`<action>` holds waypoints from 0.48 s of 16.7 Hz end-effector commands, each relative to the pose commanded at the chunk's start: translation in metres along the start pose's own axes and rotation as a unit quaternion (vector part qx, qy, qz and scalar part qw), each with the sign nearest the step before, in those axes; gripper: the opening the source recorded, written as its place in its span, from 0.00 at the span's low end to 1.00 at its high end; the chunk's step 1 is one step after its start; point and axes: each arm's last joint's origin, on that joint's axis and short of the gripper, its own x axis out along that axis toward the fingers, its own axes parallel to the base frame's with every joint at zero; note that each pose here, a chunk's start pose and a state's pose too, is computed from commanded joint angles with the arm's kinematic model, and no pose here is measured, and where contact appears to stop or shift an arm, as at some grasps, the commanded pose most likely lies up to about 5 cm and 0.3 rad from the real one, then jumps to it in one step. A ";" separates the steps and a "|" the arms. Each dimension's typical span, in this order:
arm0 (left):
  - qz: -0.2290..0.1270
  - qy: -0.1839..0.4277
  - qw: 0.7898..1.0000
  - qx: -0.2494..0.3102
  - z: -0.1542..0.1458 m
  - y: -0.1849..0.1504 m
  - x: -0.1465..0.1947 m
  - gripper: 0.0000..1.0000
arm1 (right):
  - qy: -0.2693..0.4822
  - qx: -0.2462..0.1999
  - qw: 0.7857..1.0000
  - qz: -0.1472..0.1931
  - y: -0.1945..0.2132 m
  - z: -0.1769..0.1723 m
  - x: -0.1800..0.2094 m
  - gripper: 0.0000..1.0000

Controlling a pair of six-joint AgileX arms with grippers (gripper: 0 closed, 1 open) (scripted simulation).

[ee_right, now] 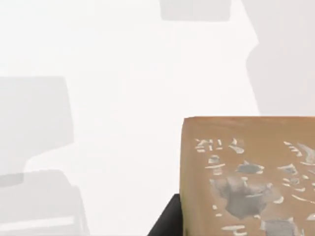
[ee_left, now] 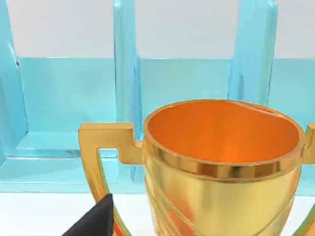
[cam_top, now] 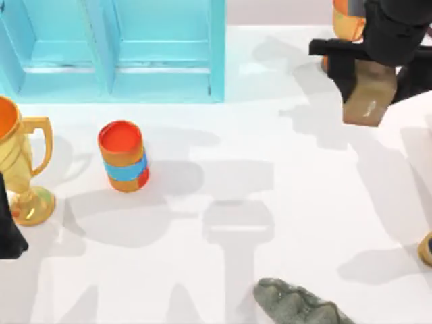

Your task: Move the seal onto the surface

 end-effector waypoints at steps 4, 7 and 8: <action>0.000 0.000 1.000 0.000 0.000 0.000 0.000 1.00 | 0.035 -0.044 0.998 -0.009 0.048 0.007 0.066 0.00; 0.000 0.000 1.000 0.000 0.000 0.000 0.000 1.00 | 0.045 -0.064 0.997 -0.013 0.061 0.006 0.089 0.00; 0.000 0.000 1.000 0.000 0.000 0.000 0.000 1.00 | 0.045 -0.064 0.997 -0.013 0.061 0.006 0.089 0.00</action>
